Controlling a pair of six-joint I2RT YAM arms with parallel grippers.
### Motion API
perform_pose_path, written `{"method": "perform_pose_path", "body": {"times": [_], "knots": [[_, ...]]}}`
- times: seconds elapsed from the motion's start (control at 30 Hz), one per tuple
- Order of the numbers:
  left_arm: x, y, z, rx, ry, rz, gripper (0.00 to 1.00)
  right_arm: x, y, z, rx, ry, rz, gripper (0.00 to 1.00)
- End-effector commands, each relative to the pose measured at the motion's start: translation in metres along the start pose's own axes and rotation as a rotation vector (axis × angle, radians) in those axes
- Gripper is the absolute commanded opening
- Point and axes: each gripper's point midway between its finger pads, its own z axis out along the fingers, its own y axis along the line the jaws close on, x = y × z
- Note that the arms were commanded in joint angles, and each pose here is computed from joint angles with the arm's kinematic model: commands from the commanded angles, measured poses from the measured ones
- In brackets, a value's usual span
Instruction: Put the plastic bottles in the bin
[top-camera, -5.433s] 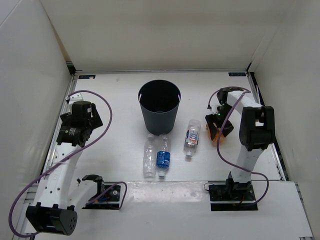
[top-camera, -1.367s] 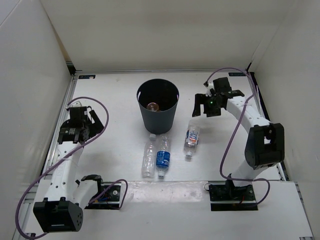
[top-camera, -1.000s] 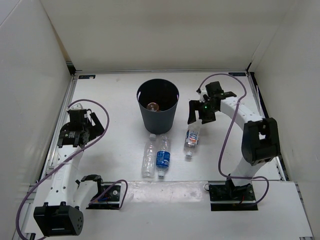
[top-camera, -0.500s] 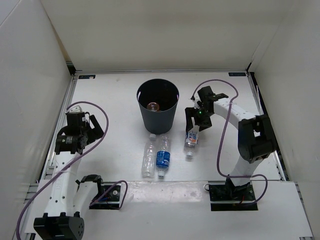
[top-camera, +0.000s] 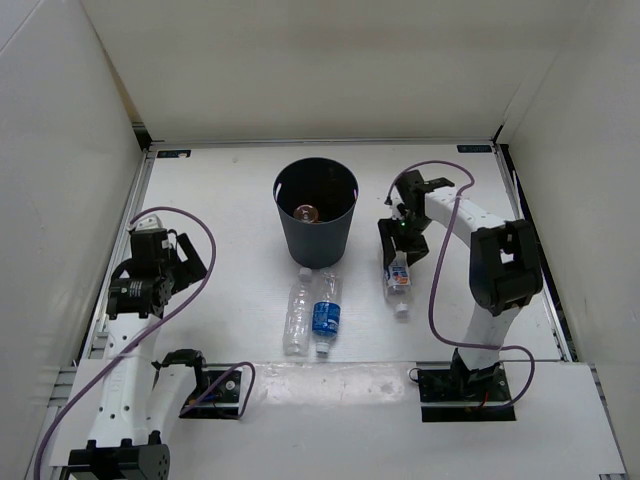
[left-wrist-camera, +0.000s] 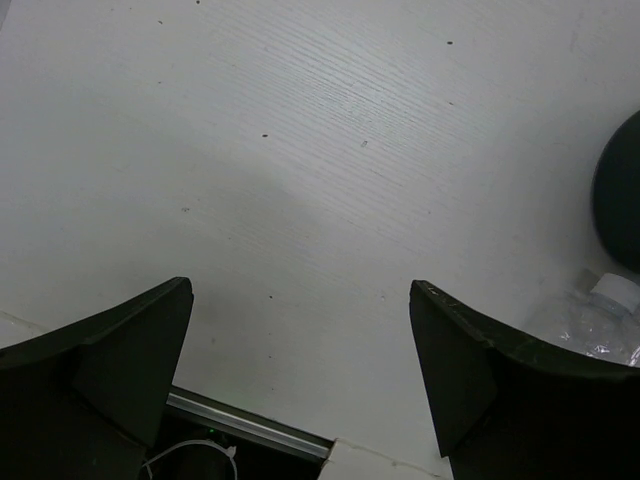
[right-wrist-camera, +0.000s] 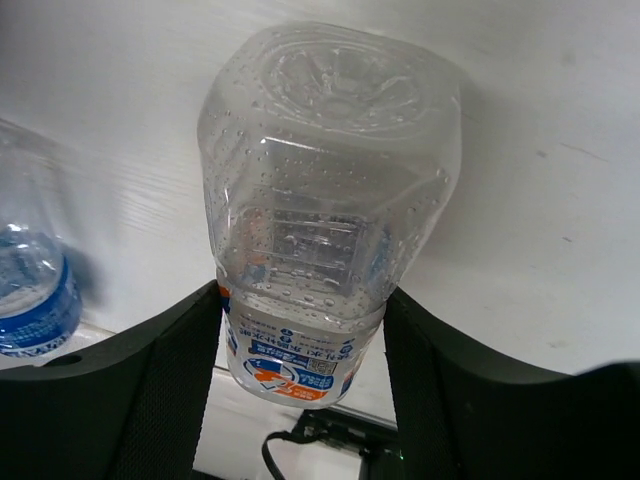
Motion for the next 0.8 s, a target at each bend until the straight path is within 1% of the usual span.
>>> {"method": "perform_pose_path", "body": {"times": [0.0,0.07,0.1,0.13,0.2,0.27,0.3,0.33,0.47,0.57,0.63,0.73,0.77], "knots": [[-0.005,0.003,-0.002,-0.016,-0.019,-0.009,1.00,0.012,-0.036,-0.004,0.092,0.073,0.009,0.62],[-0.006,0.002,-0.001,-0.012,-0.029,-0.010,1.00,0.017,-0.043,-0.006,0.109,0.091,0.011,0.60],[-0.005,0.003,0.002,-0.018,-0.028,-0.006,1.00,0.020,-0.047,-0.005,0.124,0.100,0.003,0.56],[-0.004,0.003,0.003,-0.019,-0.023,-0.008,1.00,0.021,-0.049,-0.007,0.132,0.099,0.004,0.50],[-0.005,0.004,0.007,-0.029,-0.021,-0.014,1.00,0.021,-0.059,-0.007,0.169,0.099,0.004,0.50],[-0.006,0.002,0.011,-0.031,-0.018,-0.017,1.00,0.017,-0.067,-0.011,0.201,0.085,0.008,0.62],[-0.006,0.001,0.014,-0.032,-0.011,-0.017,1.00,0.017,-0.069,-0.010,0.203,0.089,0.012,0.73],[-0.005,0.001,0.016,-0.036,-0.004,-0.018,1.00,0.014,-0.070,-0.011,0.204,0.081,0.013,0.77],[-0.014,-0.003,0.021,-0.030,-0.018,-0.029,1.00,0.016,-0.072,-0.011,0.204,0.122,-0.040,0.86],[-0.017,-0.006,0.023,-0.029,-0.018,-0.040,1.00,0.022,-0.074,-0.006,0.218,0.168,-0.061,0.89],[-0.017,-0.007,0.023,-0.030,-0.014,-0.046,1.00,0.023,-0.074,-0.007,0.218,0.182,-0.061,0.89],[-0.016,-0.005,0.021,-0.034,-0.014,-0.050,1.00,0.022,-0.074,-0.005,0.215,0.205,-0.062,0.79],[-0.016,-0.004,0.021,-0.039,-0.014,-0.048,1.00,0.020,-0.075,-0.005,0.215,0.205,-0.059,0.72]]}}
